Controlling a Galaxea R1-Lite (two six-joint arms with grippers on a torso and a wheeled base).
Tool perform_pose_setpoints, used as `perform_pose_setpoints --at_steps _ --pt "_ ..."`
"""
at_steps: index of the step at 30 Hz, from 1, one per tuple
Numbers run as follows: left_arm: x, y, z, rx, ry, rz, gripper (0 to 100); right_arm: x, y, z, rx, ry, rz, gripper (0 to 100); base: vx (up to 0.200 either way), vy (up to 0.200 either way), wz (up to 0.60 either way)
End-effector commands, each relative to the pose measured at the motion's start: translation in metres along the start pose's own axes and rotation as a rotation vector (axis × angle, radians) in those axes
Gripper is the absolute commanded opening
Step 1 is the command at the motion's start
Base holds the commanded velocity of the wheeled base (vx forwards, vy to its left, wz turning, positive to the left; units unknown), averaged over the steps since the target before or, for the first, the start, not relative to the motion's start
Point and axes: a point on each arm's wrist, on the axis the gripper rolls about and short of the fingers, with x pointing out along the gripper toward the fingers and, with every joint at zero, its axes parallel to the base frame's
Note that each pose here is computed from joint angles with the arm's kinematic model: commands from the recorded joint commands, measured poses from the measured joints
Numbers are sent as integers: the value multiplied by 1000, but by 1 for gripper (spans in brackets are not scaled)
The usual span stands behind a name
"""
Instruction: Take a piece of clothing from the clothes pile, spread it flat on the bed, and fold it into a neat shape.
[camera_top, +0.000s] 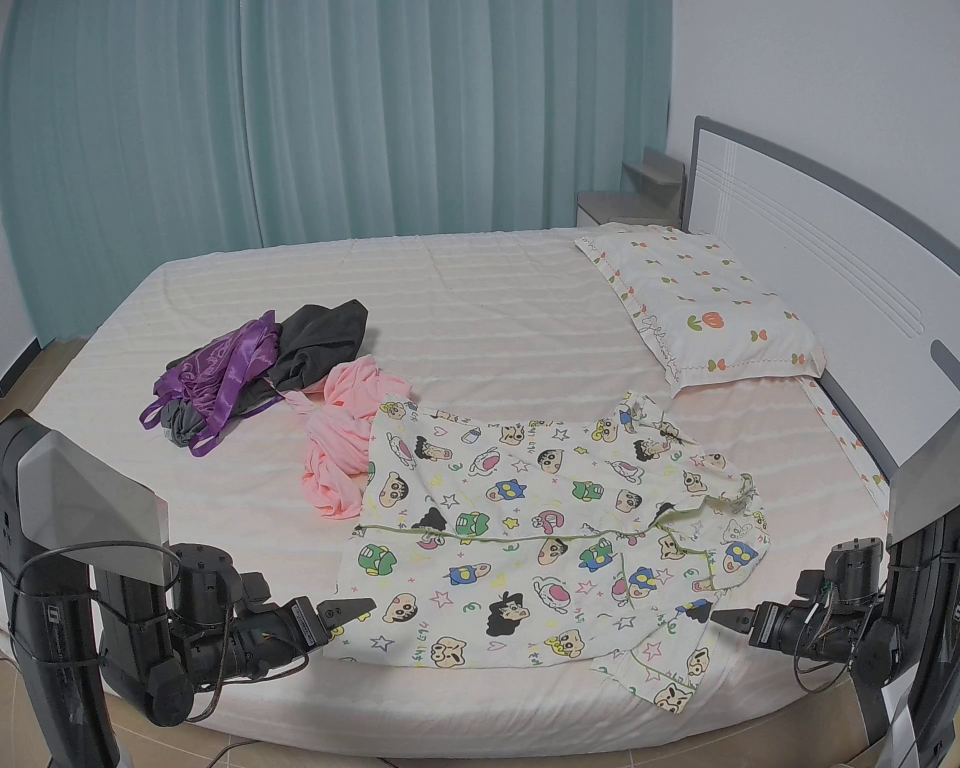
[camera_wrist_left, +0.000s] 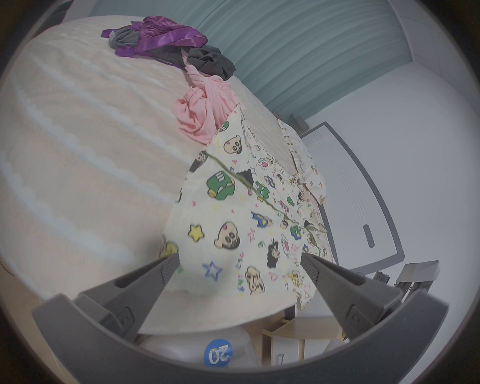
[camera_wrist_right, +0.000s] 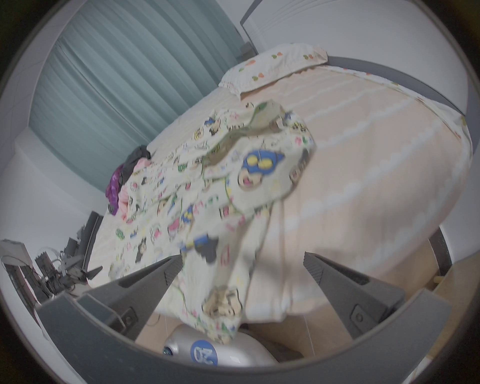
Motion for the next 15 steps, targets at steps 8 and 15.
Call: perform_pose_setpoints --at_steps 8,15 --pt "5 0 -5 10 -21 35 100 9 32 -30 -155 132 97 100 0 0 0" --pt "9 -1 -4 16 -28 32 100 26 29 -35 -164 146 53 100 0 0 0"
